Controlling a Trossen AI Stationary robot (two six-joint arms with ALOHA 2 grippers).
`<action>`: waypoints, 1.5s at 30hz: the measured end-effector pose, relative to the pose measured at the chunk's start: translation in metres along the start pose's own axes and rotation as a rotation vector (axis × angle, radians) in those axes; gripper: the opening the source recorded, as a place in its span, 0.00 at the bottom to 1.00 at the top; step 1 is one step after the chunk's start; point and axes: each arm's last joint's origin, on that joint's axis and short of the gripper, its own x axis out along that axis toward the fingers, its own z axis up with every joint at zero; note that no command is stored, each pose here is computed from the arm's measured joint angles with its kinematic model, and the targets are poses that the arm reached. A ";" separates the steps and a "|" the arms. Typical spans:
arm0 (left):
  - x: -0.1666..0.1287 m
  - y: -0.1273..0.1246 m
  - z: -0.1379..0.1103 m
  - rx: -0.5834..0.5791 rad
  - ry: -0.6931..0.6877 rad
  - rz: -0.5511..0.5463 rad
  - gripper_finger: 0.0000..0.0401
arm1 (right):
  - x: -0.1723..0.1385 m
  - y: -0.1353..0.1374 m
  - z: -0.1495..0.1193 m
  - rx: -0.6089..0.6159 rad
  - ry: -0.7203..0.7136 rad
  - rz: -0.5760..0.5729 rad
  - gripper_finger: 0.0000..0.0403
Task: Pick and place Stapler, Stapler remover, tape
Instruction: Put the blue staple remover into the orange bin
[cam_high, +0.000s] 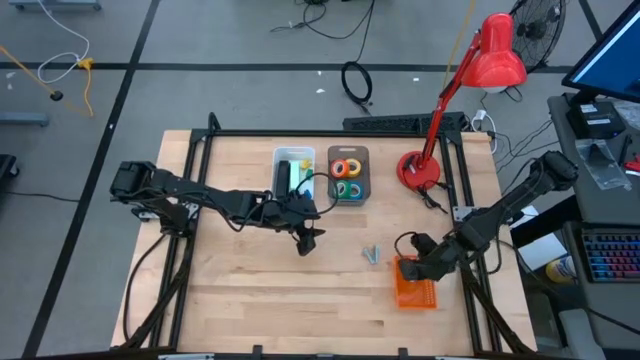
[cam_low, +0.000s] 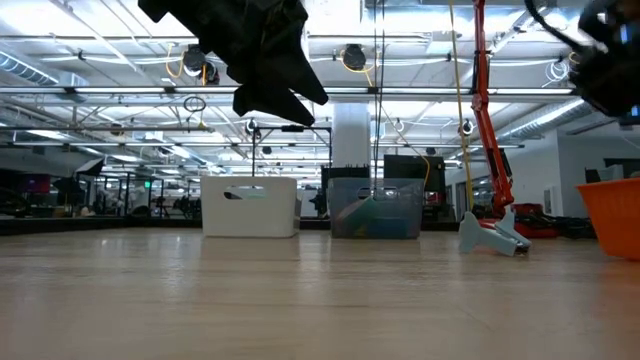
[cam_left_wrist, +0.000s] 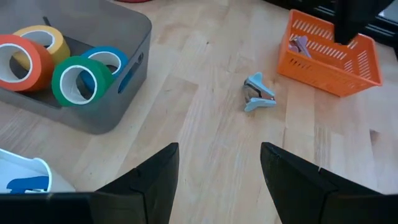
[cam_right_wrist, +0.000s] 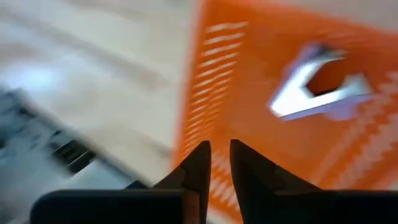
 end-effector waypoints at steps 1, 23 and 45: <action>0.000 0.000 0.000 0.000 0.000 -0.002 0.57 | -0.004 0.002 -0.001 -0.017 0.012 0.039 0.12; -0.003 -0.009 0.022 -0.123 -0.218 -0.114 0.57 | -0.084 -0.009 0.021 -0.731 -0.604 0.379 0.01; -0.004 -0.014 0.019 -0.100 -0.267 -0.022 0.57 | -0.011 0.029 0.085 -0.690 -0.155 0.155 0.22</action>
